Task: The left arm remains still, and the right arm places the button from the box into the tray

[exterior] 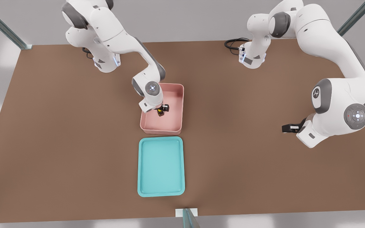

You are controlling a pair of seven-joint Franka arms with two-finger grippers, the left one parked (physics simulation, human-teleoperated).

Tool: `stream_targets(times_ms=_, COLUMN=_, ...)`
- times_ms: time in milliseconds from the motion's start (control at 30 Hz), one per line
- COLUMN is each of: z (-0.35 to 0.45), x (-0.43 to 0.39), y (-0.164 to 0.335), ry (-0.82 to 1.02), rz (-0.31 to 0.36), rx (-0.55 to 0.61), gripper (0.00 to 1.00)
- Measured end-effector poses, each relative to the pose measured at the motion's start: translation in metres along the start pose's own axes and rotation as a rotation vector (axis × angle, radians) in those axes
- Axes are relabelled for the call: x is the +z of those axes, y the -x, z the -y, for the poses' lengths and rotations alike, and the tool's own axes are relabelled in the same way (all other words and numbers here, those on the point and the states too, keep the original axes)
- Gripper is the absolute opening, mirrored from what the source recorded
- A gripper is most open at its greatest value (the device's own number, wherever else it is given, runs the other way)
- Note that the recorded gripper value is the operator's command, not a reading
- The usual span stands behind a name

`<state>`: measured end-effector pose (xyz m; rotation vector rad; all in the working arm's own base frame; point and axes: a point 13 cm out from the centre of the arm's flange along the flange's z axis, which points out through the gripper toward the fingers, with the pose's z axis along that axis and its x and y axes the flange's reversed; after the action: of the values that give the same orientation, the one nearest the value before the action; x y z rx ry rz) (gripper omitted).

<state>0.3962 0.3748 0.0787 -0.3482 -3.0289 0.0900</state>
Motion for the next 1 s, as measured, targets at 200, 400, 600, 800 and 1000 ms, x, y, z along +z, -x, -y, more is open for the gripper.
stream_targets(times_ms=200, z=-0.009, x=0.009, y=-0.009, ry=0.025, rz=0.003, rx=0.089, gripper=1.00)
stream_targets(times_ms=400, z=-0.002, x=0.012, y=0.004, ry=0.042, rz=0.013, rx=0.175, gripper=1.00)
stream_targets(times_ms=600, z=-0.011, x=0.014, y=0.006, ry=0.056, rz=0.018, rx=0.219, gripper=1.00)
stream_targets(times_ms=800, z=-0.016, x=0.014, y=0.005, ry=0.066, rz=0.013, rx=0.260, gripper=0.63)
stream_targets(times_ms=1000, z=-0.017, x=0.013, y=0.004, ry=0.072, rz=0.009, rx=0.291, gripper=0.47)
